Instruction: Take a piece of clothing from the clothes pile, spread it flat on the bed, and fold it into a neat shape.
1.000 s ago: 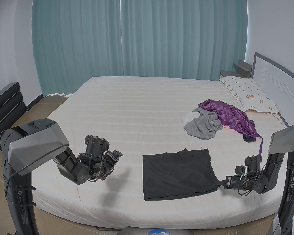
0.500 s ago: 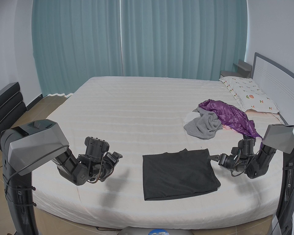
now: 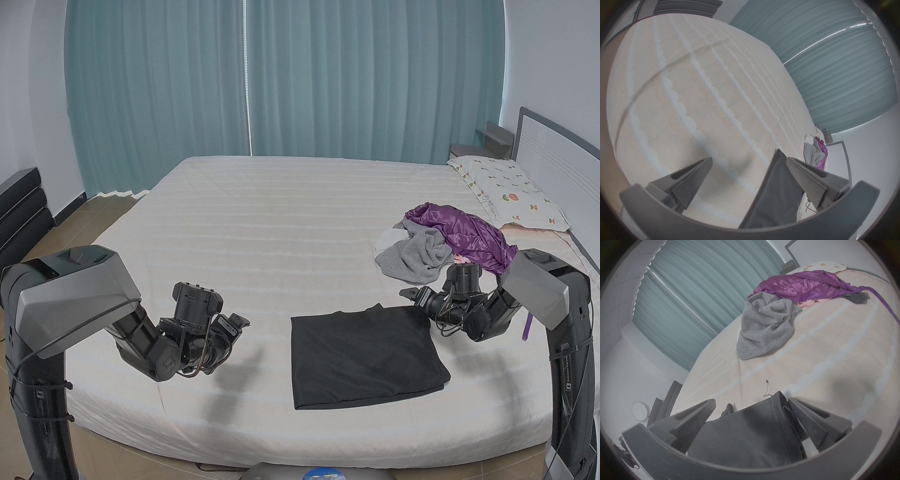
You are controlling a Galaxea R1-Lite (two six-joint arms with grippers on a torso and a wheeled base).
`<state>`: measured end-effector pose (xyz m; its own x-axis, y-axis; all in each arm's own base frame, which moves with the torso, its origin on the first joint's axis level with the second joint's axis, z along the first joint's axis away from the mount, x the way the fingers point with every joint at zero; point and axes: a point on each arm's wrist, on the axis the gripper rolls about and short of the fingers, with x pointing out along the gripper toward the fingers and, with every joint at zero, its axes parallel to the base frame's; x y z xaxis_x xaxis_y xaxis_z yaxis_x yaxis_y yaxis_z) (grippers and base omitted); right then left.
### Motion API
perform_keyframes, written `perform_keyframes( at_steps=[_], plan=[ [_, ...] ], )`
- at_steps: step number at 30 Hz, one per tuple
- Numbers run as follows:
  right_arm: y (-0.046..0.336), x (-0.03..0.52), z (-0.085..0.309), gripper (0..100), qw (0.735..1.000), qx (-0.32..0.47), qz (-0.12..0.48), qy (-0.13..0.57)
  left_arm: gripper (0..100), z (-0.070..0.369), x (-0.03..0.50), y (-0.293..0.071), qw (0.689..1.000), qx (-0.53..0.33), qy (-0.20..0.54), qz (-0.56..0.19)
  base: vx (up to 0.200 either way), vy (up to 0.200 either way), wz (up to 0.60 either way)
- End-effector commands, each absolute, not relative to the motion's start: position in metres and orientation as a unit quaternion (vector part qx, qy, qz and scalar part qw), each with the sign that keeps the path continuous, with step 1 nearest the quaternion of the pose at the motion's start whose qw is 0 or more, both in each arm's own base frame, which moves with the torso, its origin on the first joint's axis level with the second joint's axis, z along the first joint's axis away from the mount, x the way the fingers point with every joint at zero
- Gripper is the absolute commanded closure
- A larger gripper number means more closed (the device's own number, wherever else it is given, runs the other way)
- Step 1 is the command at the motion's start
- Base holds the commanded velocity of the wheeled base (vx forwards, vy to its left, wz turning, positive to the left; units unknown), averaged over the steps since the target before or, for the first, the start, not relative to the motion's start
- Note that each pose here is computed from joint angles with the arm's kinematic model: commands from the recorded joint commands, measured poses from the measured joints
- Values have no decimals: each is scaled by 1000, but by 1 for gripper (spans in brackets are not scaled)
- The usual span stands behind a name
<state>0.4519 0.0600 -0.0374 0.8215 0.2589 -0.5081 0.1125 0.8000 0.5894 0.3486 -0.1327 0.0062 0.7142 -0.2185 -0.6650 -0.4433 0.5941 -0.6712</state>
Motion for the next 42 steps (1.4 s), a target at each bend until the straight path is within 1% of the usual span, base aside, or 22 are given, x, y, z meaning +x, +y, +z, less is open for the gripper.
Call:
perform_keyframes(
  at_steps=[1,23,24,27,30,32,34,39,41,42],
  plan=[
    [63,457,-53,100,899,312,38,304,0,6,348,-133,812,-445,372,70,0,0,0],
    [50,463,-49,100,900,317,18,297,0,5,348,-134,812,-444,373,69,0,0,0],
    [49,463,-47,0,900,320,18,294,0,5,348,-134,812,-444,374,69,0,0,0],
    [46,460,-40,0,901,326,18,287,0,5,348,-134,812,-443,374,69,0,0,0],
    [42,447,-13,0,893,366,17,261,0,7,347,-134,811,-445,373,68,0,0,0],
    [38,435,-2,0,887,389,16,248,0,8,347,-134,811,-446,373,65,0,0,0],
    [35,420,2,0,882,403,16,243,0,8,346,-134,810,-447,374,64,0,0,0],
    [31,369,-4,0,867,431,13,249,0,9,342,-139,811,-443,379,56,0,0,0],
    [31,362,-5,0,864,437,11,249,0,11,341,-139,811,-443,379,55,0,-200,0],
    [29,349,-5,0,855,454,5,250,0,14,339,-142,811,-443,378,50,0,-200,0]
  ],
)
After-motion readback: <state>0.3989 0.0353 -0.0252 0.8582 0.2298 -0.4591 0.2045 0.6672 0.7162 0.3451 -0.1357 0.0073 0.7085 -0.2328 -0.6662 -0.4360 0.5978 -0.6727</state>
